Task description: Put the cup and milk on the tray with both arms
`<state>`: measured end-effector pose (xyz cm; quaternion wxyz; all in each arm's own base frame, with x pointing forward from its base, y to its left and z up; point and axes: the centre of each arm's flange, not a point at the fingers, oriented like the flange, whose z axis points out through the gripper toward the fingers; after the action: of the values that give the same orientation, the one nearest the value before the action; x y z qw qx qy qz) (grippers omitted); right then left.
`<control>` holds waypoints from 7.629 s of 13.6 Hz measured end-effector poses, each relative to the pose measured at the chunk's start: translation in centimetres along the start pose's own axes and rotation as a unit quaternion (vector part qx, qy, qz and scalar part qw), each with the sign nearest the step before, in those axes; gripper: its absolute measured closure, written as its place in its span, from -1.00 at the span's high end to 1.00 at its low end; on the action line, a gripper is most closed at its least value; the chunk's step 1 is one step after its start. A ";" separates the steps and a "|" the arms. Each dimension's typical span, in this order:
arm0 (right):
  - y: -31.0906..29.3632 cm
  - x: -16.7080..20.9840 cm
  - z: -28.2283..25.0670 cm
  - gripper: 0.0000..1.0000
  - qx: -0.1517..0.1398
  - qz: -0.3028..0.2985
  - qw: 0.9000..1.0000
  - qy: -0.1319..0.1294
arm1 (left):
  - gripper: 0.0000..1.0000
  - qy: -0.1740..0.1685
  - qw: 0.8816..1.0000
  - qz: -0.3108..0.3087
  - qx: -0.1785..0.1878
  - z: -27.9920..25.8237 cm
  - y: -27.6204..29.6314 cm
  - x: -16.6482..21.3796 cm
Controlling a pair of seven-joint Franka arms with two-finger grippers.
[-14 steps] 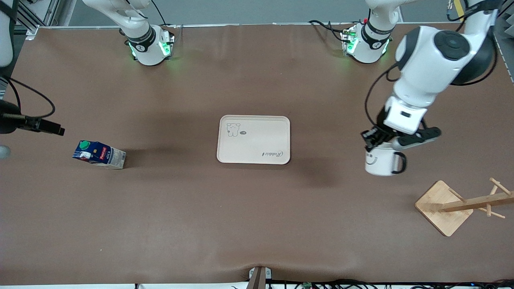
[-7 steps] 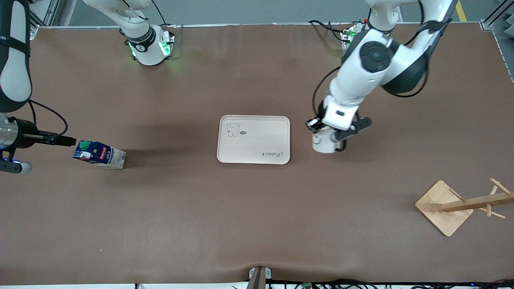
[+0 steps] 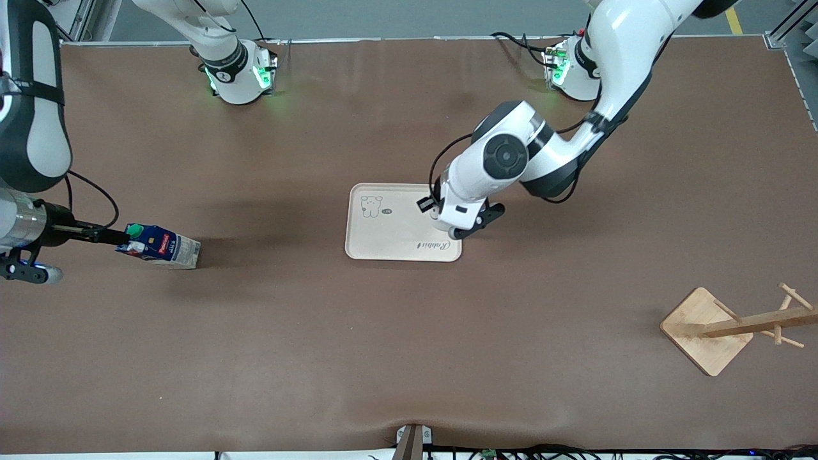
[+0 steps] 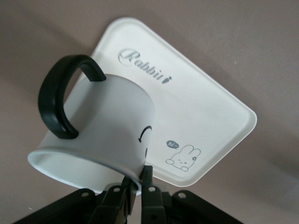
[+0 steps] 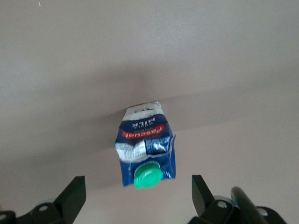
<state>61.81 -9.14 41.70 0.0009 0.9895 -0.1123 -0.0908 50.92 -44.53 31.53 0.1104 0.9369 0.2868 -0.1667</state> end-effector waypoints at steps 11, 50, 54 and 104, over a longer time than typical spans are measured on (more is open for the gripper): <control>0.2 -0.3 6.8 1.00 0.003 -0.006 1.000 0.024 | -0.82 -0.077 0.996 -0.049 0.019 5.5 0.1 1.8; -44.0 -17.2 7.7 0.19 0.014 -0.032 0.999 -0.028 | 1.00 0.169 0.975 0.127 0.069 -36.8 -20.2 20.9; -45.2 -17.6 8.4 0.19 0.022 -0.027 0.999 -0.016 | 1.00 0.171 0.968 0.156 0.101 -39.5 -23.5 20.7; -2.7 -10.9 -20.8 1.00 0.025 -0.074 0.990 0.121 | 1.00 0.192 0.948 0.203 0.153 -42.8 -28.8 11.5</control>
<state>55.69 -4.49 64.01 -0.0170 0.9985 -0.0396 0.0328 54.03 -2.44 63.37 -0.0596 0.9952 0.0778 0.0007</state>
